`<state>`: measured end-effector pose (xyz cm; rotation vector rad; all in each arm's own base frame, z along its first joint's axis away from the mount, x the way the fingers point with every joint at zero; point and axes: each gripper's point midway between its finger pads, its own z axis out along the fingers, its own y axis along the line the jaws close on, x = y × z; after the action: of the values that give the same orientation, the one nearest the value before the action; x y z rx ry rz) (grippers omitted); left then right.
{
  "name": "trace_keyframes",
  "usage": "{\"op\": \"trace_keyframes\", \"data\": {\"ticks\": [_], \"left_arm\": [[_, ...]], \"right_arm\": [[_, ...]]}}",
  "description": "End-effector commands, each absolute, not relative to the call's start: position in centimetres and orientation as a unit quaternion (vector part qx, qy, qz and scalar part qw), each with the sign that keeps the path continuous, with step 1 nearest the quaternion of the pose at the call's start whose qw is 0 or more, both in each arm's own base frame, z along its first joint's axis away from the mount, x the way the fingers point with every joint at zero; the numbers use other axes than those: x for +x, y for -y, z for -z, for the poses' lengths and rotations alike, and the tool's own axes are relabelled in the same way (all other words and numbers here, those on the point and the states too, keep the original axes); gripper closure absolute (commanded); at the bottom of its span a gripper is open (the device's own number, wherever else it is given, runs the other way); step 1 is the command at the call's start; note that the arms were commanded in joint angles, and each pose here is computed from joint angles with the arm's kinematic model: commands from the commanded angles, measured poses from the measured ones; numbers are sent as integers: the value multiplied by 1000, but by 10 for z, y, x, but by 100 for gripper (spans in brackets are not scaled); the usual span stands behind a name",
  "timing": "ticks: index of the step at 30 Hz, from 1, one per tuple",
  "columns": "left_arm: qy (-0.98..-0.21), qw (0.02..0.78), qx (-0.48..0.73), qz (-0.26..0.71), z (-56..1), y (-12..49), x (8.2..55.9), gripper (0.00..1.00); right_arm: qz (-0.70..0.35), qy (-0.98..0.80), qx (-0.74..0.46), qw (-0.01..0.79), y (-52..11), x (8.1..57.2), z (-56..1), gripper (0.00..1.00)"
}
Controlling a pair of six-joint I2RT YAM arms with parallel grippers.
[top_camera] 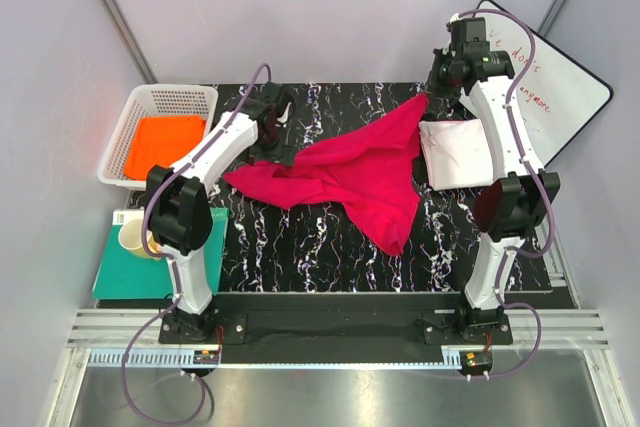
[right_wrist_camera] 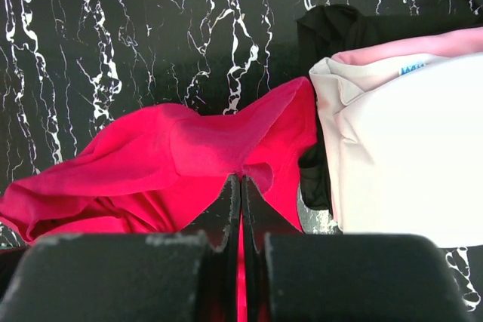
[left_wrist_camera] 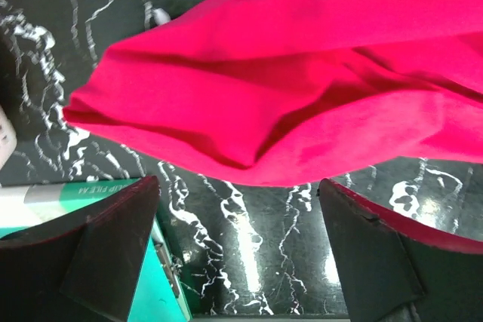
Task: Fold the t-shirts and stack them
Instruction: Flatten out the tshirt
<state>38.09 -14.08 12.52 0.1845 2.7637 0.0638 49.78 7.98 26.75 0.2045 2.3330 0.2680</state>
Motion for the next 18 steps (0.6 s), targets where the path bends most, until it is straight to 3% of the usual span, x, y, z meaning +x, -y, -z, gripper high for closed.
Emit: {"op": "trace_keyframes", "data": {"ticks": [1,4,8,12,15,16,18], "left_arm": [[-975,207,80,5,-128,154,389,11],[-977,195,85,-12,-115,150,390,20],[-980,173,92,-29,-95,146,391,24],[-981,164,94,-35,-81,148,398,41],[-981,163,91,-47,-78,146,403,75],[-981,163,89,-54,-78,144,403,100],[-978,176,79,-78,-86,136,409,100]], "right_arm": [[-122,-909,78,391,-85,500,-275,100],[-115,-910,76,392,-83,501,-274,100],[-110,-910,78,392,-81,502,-273,100],[-117,-911,76,389,-83,503,-271,100],[-114,-911,77,389,-83,503,-271,100],[-112,-911,79,388,-81,503,-269,100],[-113,-911,78,389,-82,502,-271,100]]}}
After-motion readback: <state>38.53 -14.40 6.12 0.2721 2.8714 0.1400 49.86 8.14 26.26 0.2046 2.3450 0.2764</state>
